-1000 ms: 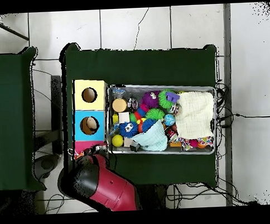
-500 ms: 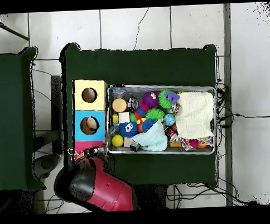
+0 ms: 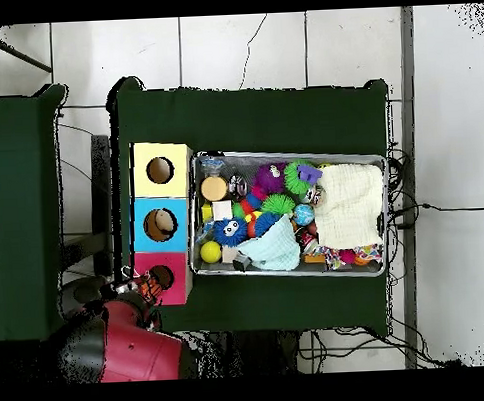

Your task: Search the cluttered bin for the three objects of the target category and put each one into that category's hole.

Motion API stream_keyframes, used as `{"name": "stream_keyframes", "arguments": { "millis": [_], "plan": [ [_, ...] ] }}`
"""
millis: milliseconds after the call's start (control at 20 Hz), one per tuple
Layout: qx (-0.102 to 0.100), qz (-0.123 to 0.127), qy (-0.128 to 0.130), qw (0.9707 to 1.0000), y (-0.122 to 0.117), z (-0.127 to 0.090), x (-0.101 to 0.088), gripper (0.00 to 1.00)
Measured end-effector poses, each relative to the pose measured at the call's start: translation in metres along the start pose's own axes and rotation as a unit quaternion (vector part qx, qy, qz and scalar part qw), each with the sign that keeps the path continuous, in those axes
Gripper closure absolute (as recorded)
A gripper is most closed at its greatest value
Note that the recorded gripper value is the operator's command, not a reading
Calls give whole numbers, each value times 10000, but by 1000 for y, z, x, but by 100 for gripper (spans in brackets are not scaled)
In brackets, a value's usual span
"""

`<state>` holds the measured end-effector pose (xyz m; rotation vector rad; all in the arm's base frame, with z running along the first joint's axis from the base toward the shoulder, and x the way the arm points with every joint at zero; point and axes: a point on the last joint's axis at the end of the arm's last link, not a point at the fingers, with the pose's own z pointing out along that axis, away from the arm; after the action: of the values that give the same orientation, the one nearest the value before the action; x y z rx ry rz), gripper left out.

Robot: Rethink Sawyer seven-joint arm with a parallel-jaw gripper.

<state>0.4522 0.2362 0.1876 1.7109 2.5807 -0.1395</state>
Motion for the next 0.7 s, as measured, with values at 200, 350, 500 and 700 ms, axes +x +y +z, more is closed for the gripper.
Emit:
{"name": "stream_keyframes", "arguments": {
  "millis": [200,350,500,700],
  "plan": [
    [-18,-287,-25,9996,13,-8,22,0],
    [-30,-319,-57,9995,18,-7,24,0],
    [-6,-303,-72,9995,20,-3,24,0],
    [-30,-226,-107,9997,23,4,22,0]
  ]
}}
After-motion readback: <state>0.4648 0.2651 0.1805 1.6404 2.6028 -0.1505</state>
